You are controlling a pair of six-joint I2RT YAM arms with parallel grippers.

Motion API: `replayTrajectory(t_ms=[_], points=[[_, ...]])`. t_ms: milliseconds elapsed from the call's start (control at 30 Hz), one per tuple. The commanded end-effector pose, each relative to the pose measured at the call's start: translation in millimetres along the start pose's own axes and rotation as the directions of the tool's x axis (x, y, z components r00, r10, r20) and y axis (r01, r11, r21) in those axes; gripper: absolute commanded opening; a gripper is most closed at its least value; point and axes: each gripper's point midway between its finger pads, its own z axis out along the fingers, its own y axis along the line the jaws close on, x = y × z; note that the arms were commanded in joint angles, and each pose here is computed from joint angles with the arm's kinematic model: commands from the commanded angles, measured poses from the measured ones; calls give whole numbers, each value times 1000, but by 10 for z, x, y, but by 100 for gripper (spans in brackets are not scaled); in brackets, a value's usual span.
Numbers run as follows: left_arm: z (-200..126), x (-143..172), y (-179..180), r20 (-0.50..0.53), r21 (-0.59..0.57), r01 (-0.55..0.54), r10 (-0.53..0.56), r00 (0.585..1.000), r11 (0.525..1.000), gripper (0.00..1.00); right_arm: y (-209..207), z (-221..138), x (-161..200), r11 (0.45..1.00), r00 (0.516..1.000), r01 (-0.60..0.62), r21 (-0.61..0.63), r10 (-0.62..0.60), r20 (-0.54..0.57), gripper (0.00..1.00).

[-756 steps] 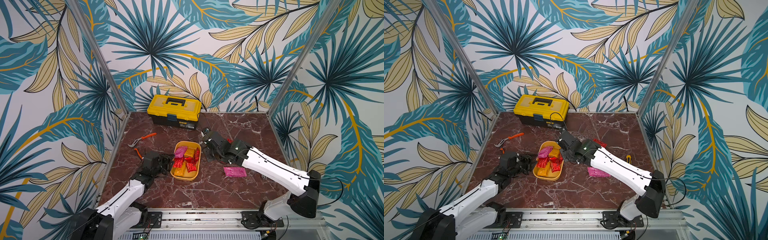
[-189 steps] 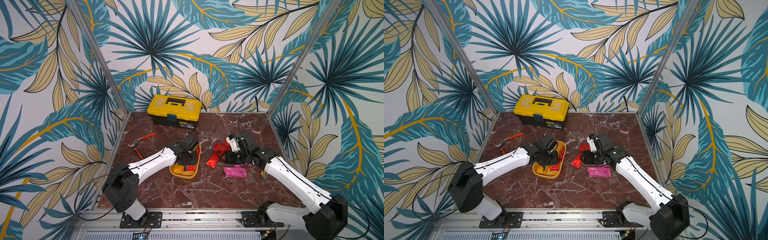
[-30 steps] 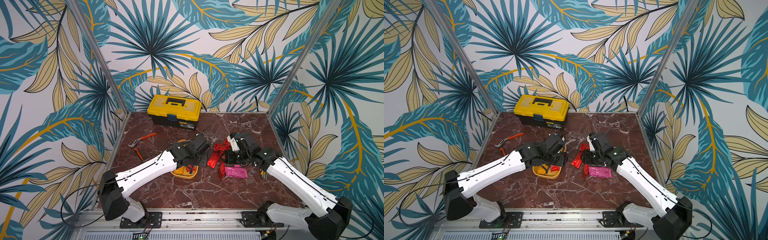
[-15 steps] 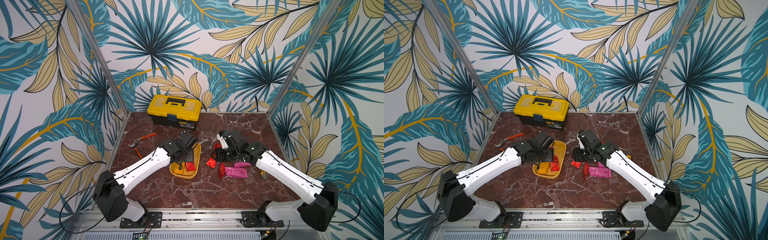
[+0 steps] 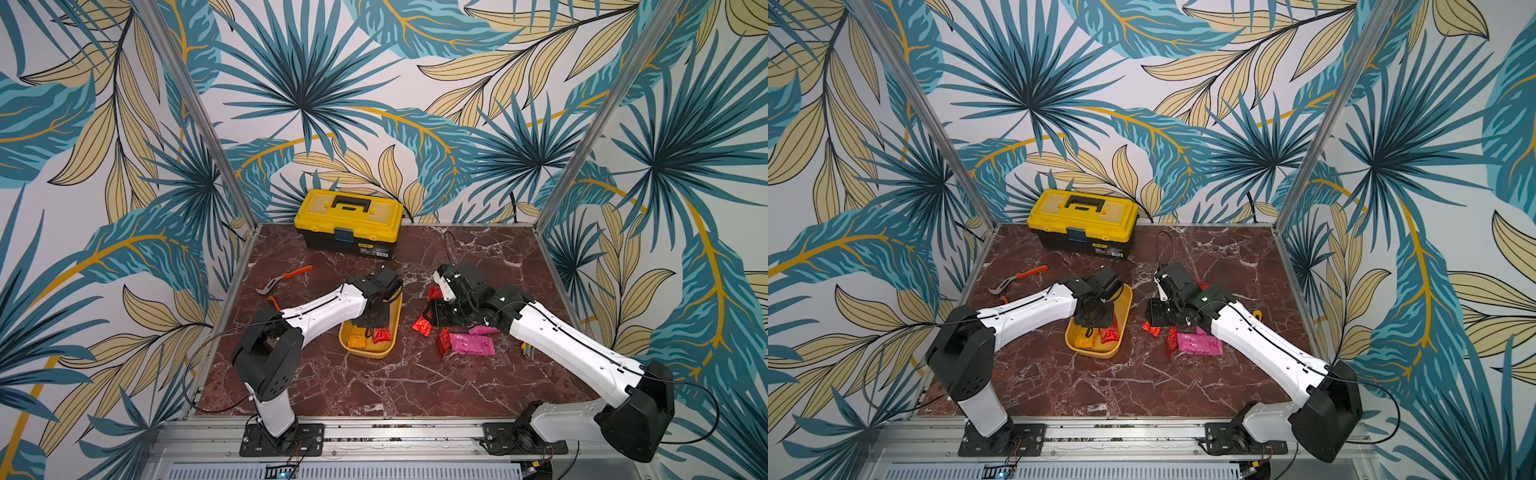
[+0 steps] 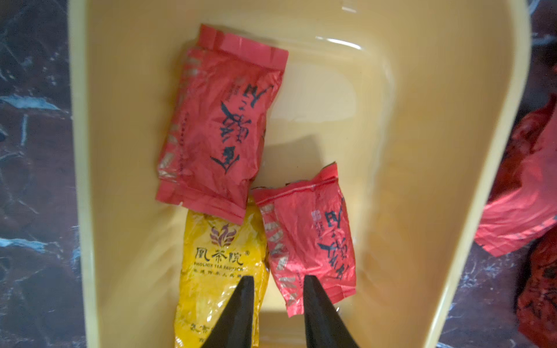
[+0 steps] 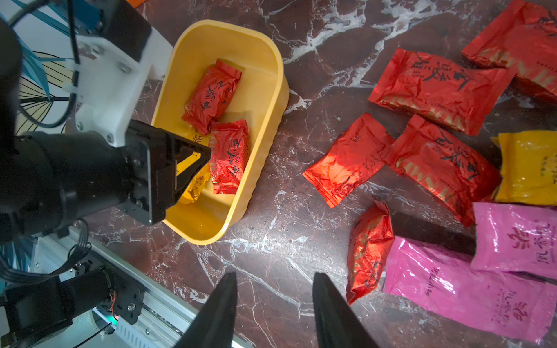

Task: Take the tea bags out of the storage box
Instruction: Pick up the tea bag from the storage box.

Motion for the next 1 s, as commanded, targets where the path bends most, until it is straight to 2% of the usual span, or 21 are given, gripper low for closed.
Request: replayTrajectory(t_ms=[0,167,367,967], points=[[-47,-183,-99,41,38,45,-46,998,998,28,-30,-33,34,1000,1000,12,7,-12,14,46],[0,-194,-78,36,35,93,-94,995,995,23,27,-63,11,1000,1000,19,-15,-18,17,46],[55,-171,-22,29,35,136,-137,990,990,28,162,16,62,997,998,58,-54,-60,-26,46],[207,-106,67,8,32,191,-191,982,981,28,231,24,87,996,997,73,-59,-74,-23,46]])
